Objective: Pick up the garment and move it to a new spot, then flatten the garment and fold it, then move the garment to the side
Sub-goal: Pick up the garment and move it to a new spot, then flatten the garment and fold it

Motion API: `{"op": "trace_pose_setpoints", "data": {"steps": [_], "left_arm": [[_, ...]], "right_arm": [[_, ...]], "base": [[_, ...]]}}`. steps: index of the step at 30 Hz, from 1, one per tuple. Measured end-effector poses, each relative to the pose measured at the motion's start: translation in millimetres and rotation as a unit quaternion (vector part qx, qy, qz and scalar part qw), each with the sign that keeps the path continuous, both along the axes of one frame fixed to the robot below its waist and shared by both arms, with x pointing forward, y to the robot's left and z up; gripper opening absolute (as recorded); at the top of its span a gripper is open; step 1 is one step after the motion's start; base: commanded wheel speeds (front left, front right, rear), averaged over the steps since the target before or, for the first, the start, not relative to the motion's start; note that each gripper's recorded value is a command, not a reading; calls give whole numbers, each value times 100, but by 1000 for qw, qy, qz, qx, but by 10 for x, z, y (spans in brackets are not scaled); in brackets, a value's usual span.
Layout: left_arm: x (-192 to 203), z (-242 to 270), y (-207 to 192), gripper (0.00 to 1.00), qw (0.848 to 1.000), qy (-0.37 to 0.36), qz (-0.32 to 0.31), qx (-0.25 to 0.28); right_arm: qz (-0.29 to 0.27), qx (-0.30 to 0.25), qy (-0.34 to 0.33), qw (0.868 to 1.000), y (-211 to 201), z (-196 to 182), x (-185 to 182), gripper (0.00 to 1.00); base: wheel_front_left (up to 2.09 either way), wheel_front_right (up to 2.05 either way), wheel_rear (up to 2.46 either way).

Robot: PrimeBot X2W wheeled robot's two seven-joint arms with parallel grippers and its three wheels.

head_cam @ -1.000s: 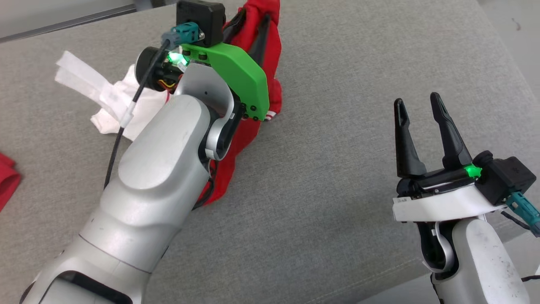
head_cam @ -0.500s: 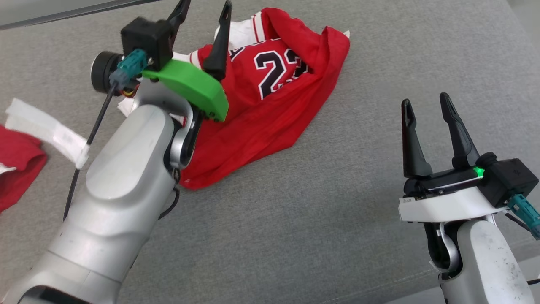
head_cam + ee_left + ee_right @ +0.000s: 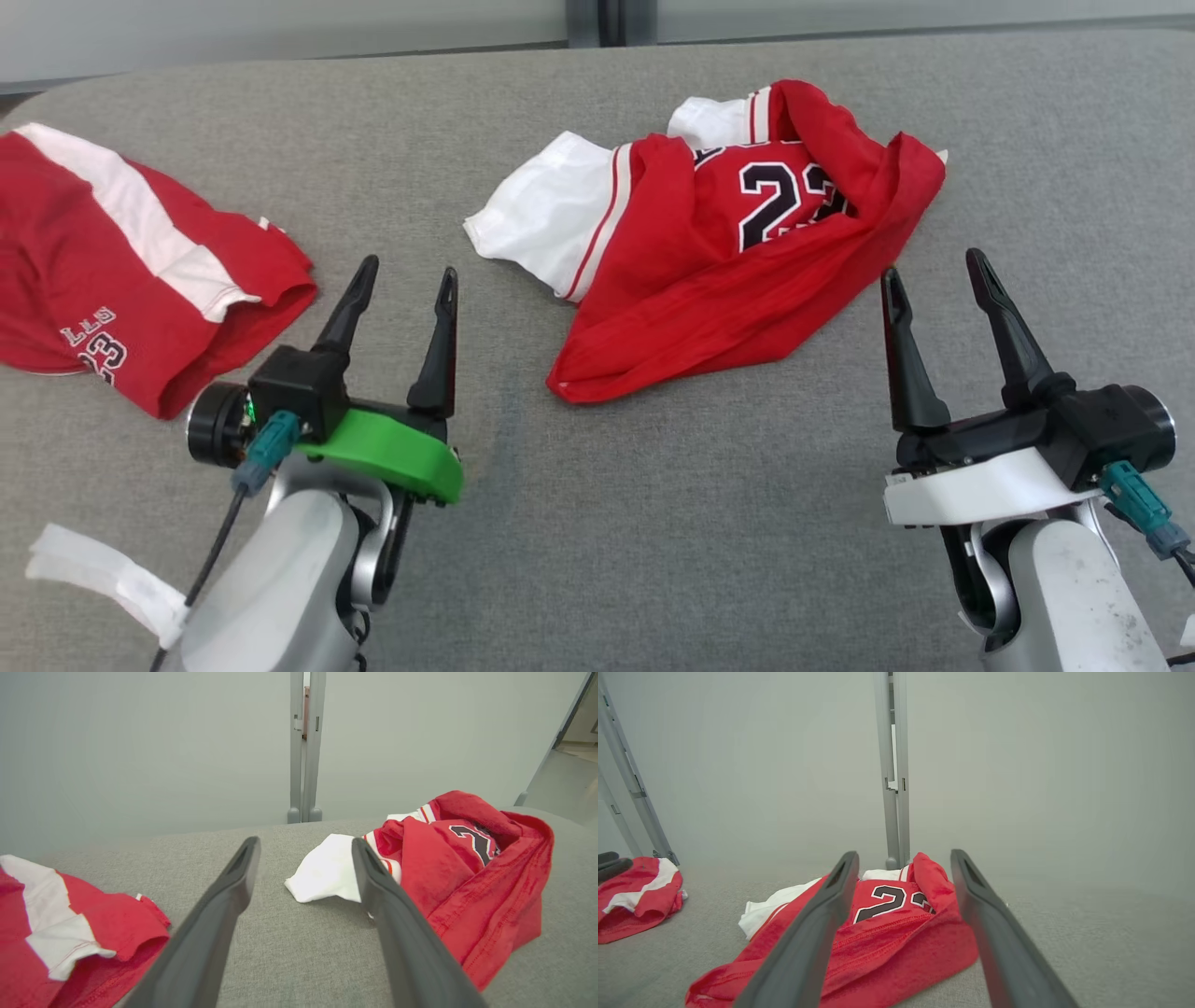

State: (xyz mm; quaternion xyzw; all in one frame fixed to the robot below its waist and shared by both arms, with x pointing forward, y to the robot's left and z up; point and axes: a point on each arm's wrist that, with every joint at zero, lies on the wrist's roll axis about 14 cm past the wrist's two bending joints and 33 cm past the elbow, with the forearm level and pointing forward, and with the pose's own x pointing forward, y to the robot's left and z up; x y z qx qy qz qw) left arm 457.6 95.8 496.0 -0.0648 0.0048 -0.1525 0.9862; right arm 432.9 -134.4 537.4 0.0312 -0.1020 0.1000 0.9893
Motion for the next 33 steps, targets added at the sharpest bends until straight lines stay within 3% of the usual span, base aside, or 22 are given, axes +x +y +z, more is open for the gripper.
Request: {"op": "trace_pose_setpoints", "data": {"steps": [10,19,27,33], "left_arm": [[-508,125,220,100,997,-20,75,-31],[-538,178,343,100,995,-35,91,-33],[-614,65,539,100,993,-19,117,-27],[-721,-4,775,100,988,-8,151,-21]], "right_arm": [[31,5,-22,999,218,188,-127,100],[103,-21,-5,994,725,20,-115,100],[212,-52,65,974,1448,-513,-143,100],[266,-41,144,952,1805,-963,-217,100]], "base": [[0,0,0],[0,0,0],[0,0,0],[0,0,0]]}}
